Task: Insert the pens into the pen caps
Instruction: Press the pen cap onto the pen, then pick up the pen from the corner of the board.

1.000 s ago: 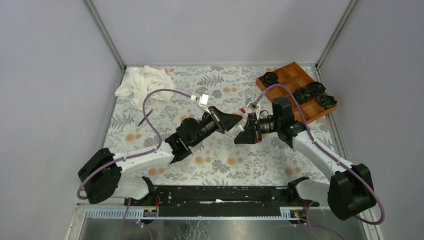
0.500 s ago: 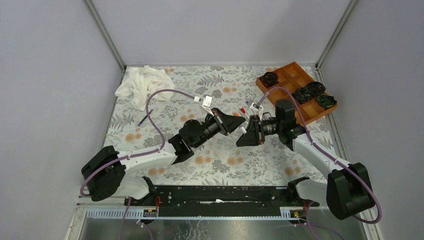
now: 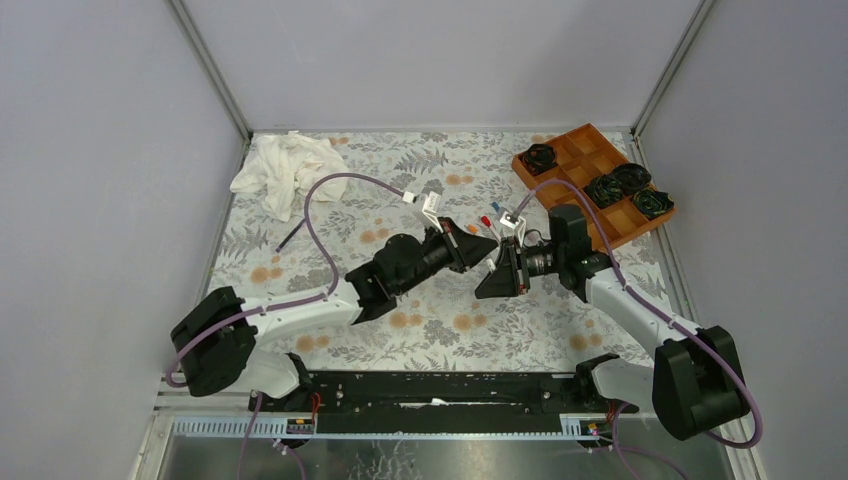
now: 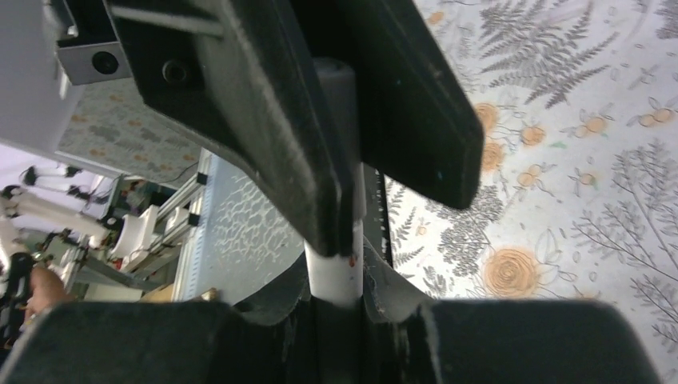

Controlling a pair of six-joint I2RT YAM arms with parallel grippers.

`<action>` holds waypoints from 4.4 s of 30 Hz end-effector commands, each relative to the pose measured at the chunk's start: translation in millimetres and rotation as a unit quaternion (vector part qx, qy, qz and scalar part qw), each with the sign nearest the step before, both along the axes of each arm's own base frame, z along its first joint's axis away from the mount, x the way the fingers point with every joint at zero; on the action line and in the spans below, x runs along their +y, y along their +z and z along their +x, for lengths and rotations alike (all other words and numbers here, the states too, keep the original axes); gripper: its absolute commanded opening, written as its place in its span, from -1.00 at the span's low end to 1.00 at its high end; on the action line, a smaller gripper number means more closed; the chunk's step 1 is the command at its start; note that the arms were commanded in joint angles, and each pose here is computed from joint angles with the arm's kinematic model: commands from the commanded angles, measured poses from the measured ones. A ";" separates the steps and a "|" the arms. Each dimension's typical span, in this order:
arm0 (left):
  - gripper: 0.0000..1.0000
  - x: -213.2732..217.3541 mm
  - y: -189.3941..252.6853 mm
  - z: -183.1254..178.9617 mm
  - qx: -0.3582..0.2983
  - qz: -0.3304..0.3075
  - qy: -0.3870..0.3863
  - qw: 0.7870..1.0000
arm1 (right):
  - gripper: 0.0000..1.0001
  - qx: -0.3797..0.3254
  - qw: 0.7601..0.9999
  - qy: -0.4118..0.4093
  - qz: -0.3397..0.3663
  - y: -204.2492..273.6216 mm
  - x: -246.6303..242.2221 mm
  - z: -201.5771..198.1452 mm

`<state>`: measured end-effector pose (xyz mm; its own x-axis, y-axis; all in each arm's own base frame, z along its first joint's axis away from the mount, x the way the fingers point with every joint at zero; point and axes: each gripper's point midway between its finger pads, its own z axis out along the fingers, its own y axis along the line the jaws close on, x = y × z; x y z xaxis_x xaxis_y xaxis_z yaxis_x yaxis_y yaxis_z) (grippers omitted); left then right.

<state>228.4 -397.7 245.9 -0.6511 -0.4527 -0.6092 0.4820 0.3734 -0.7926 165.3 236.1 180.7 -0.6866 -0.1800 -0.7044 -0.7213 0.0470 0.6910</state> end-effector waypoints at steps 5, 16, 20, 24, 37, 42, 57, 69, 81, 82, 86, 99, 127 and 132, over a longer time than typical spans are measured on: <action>-1.00 -30.4 -57.6 -191.9 0.066 0.035 -0.390 0.918 | -1.00 -0.115 0.987 -0.064 0.090 65.0 2.4 51.3; -1.00 6.5 -81.2 -200.7 0.098 0.109 -0.407 0.902 | -1.00 -0.117 0.987 -0.089 0.071 59.2 -4.5 62.5; -1.00 5.4 -74.9 -165.3 0.129 0.067 -0.335 0.931 | -1.00 -0.132 0.986 -0.094 0.047 52.5 -6.2 64.3; -1.00 -6.3 -66.9 -131.5 0.117 0.081 -0.259 0.955 | -1.00 -0.127 0.987 -0.095 0.033 44.8 -6.2 64.9; -0.72 -14.4 -24.6 -77.1 0.077 0.052 -0.144 0.985 | -1.00 -0.142 0.988 -0.022 0.051 46.3 4.4 36.6; 0.04 -2.5 -0.8 -64.3 0.062 -0.003 -0.105 0.993 | -1.00 -0.137 0.989 -0.014 0.053 43.9 5.8 33.8; 0.64 43.3 10.0 -46.7 -0.009 0.015 -0.038 0.999 | -1.00 -0.138 0.990 -0.024 0.031 33.2 4.3 38.7; 0.77 126.7 -39.3 -4.7 -0.068 0.216 0.101 0.969 | -0.72 -0.122 0.903 -0.313 -0.267 -65.6 -80.1 163.9; 0.78 157.7 -55.7 -3.6 -0.068 0.231 0.135 0.961 | -0.48 -0.073 0.888 -0.281 -0.356 -110.7 -96.0 221.8; 0.78 159.2 -56.6 -4.1 -0.066 0.230 0.136 0.961 | -0.46 -0.065 0.890 -0.277 -0.356 -113.3 -93.8 225.9; 0.78 164.5 -58.0 -7.7 -0.062 0.219 0.142 0.963 | -0.34 -0.040 0.891 -0.267 -0.364 -127.6 -89.9 238.3; 0.86 167.0 -56.2 -5.7 -0.053 0.224 0.142 0.963 | -0.22 -0.078 0.910 -0.262 -0.312 -81.4 -79.6 233.2; 0.67 343.5 -123.8 131.3 -0.050 0.611 0.156 0.775 | 0.42 -0.174 0.979 -0.093 -0.046 35.7 -40.0 92.1; 0.26 396.9 -144.1 156.3 0.005 0.625 0.160 0.764 | 0.43 -0.179 0.978 -0.092 -0.048 37.9 -40.7 90.3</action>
